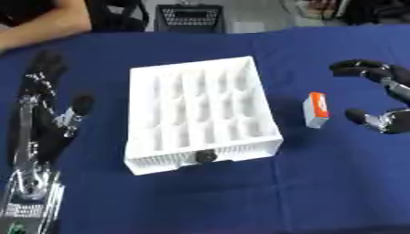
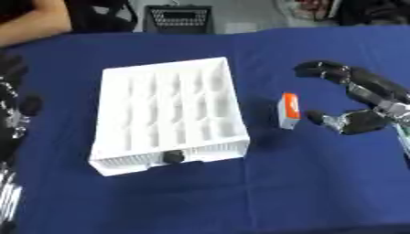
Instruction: Pick up objects on the table and place them in the box.
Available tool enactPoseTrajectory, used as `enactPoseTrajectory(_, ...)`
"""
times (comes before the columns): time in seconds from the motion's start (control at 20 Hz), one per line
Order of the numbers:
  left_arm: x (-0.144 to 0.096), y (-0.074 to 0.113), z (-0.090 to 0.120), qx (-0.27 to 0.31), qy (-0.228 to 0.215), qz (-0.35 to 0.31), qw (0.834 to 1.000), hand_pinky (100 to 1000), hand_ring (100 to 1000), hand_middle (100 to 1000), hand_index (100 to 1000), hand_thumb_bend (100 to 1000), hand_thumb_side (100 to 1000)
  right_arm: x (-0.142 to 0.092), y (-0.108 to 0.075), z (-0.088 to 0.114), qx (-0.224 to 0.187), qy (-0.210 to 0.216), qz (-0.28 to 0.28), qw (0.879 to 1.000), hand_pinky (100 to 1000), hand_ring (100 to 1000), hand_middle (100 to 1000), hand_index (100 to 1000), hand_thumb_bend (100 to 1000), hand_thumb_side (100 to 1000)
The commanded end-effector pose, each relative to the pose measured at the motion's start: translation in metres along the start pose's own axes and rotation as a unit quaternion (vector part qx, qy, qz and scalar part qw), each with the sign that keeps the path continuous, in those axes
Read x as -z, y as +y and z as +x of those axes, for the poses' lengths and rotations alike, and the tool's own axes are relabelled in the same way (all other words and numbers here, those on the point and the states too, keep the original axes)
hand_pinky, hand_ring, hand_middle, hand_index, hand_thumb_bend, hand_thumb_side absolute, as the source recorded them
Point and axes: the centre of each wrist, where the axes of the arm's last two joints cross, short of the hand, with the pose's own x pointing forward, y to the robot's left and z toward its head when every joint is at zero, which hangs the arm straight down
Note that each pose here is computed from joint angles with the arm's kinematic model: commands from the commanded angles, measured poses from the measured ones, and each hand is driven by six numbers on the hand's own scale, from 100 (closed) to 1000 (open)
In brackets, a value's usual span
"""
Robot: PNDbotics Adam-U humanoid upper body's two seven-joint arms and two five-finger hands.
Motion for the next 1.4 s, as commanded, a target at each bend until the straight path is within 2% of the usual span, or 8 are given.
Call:
enactPoseTrajectory(0.05,0.002,0.000,0.004,-0.002,-0.009,-0.004,1.000,1000,913,884,1000,990,646,0.002,-0.012,-0.005,-0.027,0.006,0.011,1.000,848,900,915,926,343,762)
enactPoseTrajectory(0.5,0.002,-0.001,0.003,-0.004,-0.008,-0.007,1.000,1000,914,885,1000,990,648,0.011,0.000,-0.026,-0.031,0.029,0.050,0.998,846,896,910,926,346,769)
enactPoseTrajectory(0.9,0.002,-0.002,0.003,-0.005,-0.007,-0.010,1.000,1000,914,885,1000,991,650,0.017,0.007,-0.035,-0.039,0.035,0.071,0.996,843,893,906,931,353,763)
enactPoseTrajectory(1.4,0.002,-0.002,0.003,-0.007,-0.008,-0.011,1.000,1000,914,885,1000,993,649,0.015,0.020,-0.044,-0.039,0.047,0.100,0.993,845,896,910,935,368,805)
